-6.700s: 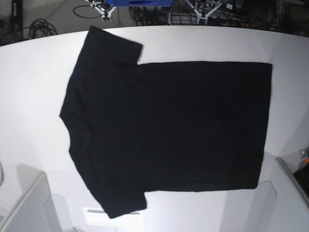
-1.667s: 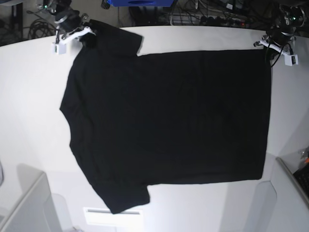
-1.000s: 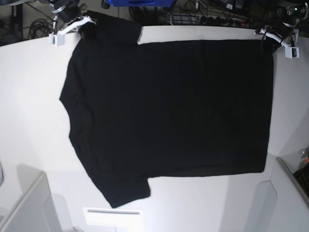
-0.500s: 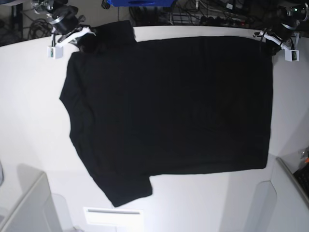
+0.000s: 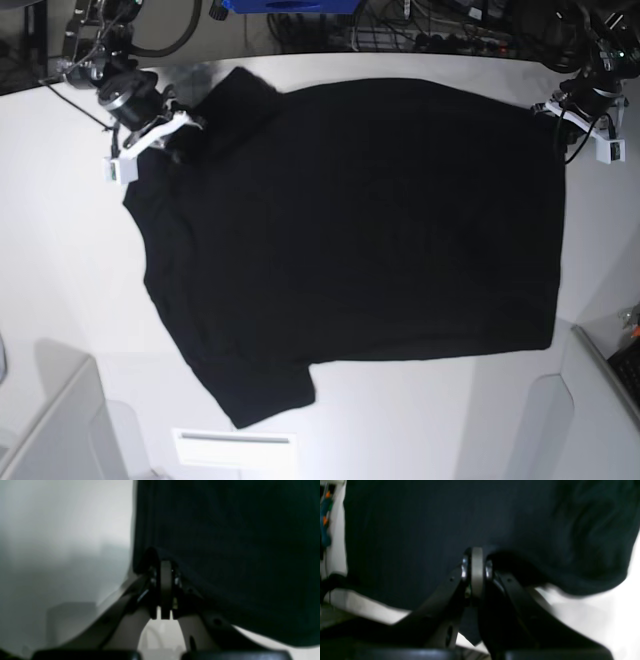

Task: Fold the T-shirt properly
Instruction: 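Lift the shoulders with both grippers and drag the shirt along the table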

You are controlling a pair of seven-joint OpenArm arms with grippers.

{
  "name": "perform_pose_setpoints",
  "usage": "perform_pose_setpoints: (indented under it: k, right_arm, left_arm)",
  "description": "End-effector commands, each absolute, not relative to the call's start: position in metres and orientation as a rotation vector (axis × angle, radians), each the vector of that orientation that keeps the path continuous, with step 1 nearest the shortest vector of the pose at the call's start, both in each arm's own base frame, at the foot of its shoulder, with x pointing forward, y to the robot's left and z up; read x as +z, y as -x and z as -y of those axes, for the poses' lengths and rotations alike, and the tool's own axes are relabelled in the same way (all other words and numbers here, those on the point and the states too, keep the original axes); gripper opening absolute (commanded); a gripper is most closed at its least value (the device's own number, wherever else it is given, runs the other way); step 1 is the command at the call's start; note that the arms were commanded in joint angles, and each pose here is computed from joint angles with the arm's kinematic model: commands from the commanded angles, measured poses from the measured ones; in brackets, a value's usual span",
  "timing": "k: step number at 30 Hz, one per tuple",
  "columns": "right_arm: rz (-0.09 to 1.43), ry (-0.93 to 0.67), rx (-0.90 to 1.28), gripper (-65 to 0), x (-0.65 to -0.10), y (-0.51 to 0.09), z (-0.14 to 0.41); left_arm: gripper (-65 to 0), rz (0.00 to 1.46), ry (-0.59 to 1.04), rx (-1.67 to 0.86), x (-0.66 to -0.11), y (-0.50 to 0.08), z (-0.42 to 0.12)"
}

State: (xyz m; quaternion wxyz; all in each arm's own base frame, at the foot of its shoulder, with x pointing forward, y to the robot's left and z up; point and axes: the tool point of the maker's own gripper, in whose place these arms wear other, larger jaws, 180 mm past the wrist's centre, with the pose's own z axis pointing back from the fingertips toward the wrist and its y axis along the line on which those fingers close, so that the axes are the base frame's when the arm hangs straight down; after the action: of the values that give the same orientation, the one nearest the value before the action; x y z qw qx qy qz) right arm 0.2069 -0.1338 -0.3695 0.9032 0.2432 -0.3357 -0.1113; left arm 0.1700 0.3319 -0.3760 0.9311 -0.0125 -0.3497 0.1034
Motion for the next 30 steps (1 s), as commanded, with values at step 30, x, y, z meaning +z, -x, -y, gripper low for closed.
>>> perform_pose_setpoints:
  k: [30]
  right_arm:
    - [0.791,-0.579,-0.261,-65.0,-0.344,-0.315,0.138]
  left_arm:
    - [-65.0,0.926,0.008,0.357,-0.329,-0.239,-0.356]
